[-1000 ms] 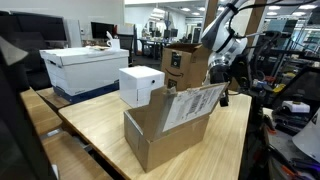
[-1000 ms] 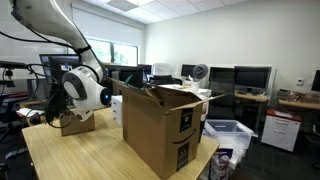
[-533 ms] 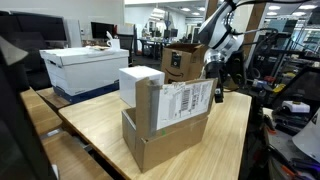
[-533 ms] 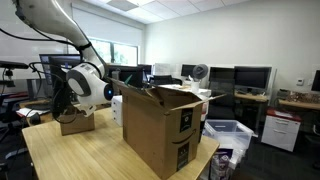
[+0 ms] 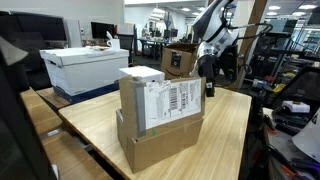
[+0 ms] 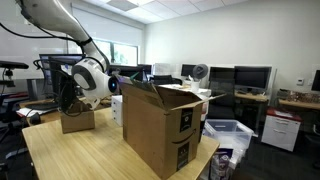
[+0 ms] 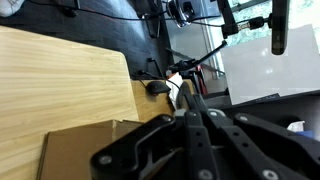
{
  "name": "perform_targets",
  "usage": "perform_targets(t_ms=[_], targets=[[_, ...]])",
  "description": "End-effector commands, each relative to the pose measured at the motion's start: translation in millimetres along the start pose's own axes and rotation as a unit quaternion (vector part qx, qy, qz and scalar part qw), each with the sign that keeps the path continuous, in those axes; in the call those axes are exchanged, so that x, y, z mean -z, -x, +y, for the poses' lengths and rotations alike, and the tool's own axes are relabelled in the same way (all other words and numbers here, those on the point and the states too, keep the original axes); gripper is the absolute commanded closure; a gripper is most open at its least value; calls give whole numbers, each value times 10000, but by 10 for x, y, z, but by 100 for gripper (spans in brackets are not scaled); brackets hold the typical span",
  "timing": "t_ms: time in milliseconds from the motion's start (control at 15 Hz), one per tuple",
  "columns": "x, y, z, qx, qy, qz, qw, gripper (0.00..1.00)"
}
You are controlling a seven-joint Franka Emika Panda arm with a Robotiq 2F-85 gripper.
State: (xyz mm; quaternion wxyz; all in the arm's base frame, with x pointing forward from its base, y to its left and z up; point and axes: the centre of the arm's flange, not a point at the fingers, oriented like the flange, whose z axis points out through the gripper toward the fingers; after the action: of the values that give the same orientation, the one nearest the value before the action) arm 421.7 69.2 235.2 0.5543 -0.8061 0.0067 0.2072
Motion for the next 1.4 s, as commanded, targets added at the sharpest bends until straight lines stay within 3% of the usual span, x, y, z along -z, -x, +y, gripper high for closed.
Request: perform_targets(t_ms=[0,933,1333], targets=[[-53,-159,-199,5,124,49,9999,98],[-301,-679,-735,325,1096,674,9912,98],[-476,-878,-840,582,1736,1012,9779,98]])
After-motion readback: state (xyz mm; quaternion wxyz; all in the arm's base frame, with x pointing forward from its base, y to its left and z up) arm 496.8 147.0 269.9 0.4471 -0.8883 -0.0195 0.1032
